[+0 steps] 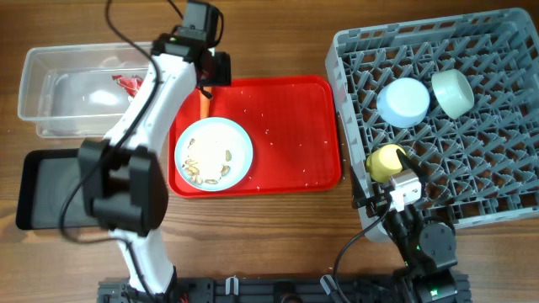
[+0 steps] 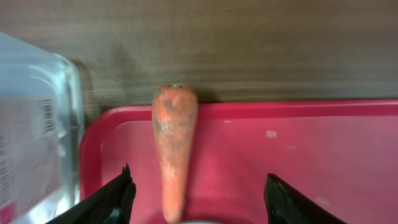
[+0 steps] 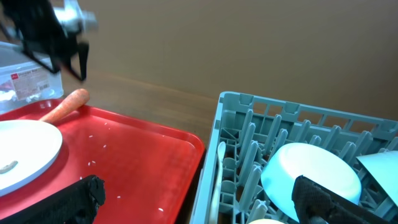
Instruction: Sort waste into correct bins and load items into the dishwasher rack
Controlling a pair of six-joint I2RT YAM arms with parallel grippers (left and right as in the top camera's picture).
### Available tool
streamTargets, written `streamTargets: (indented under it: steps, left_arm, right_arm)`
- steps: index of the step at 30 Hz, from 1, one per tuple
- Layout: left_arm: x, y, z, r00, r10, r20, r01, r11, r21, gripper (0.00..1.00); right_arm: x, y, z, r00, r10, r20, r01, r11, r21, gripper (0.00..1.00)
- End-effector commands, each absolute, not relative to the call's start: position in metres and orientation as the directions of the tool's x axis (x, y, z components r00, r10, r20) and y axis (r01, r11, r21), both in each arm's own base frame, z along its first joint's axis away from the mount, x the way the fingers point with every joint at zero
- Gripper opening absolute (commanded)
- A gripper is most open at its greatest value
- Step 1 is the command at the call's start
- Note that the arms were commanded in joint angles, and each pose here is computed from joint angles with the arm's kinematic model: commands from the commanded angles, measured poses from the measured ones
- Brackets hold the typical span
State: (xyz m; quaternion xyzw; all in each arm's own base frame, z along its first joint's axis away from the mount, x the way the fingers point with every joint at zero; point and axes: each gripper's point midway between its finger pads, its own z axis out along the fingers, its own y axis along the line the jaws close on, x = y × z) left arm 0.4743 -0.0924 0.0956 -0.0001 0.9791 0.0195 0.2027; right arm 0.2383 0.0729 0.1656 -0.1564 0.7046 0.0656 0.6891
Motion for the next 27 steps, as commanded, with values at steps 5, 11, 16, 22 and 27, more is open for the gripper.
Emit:
streamTargets:
  steps: [5,11,16,22,27]
  left_arm:
    - [0.486,-0.067,0.018,-0.948,0.043,-0.315,0.003,0.992,0.126,0.71]
    - [0.495,-0.068,0.042,-0.932,0.027,-0.363,-0.015,0.994,0.113,0.19]
    - [0.498,-0.055,0.14,-0.848,-0.038,-0.529,-0.111,0.988,0.107,0.21]
    - [0.454,-0.026,0.265,-0.708,-0.1,-0.699,-0.228,0.969,0.093,0.24]
    - [0.354,0.038,0.245,-0.686,-0.548,-0.479,-0.639,0.768,0.036,0.12]
  right_arm:
    - [0.238,0.075,0.165,-0.001,-0.135,-0.991,-0.322,0.938,-0.128,1.0]
    - [0.238,0.075,0.165,-0.001,-0.135,-0.991,-0.322,0.938,-0.128,1.0]
    - [0.238,0.075,0.165,-0.001,-0.135,-0.991,-0.322,0.938,-0.127,1.0]
    - [0.238,0.075,0.165,-0.001,-0.135,-0.991,-0.322,0.938,-0.128,1.0]
    - [0.238,0.075,0.165,-0.001,-0.135,-0.991,-0.322,0.938,-0.128,1.0]
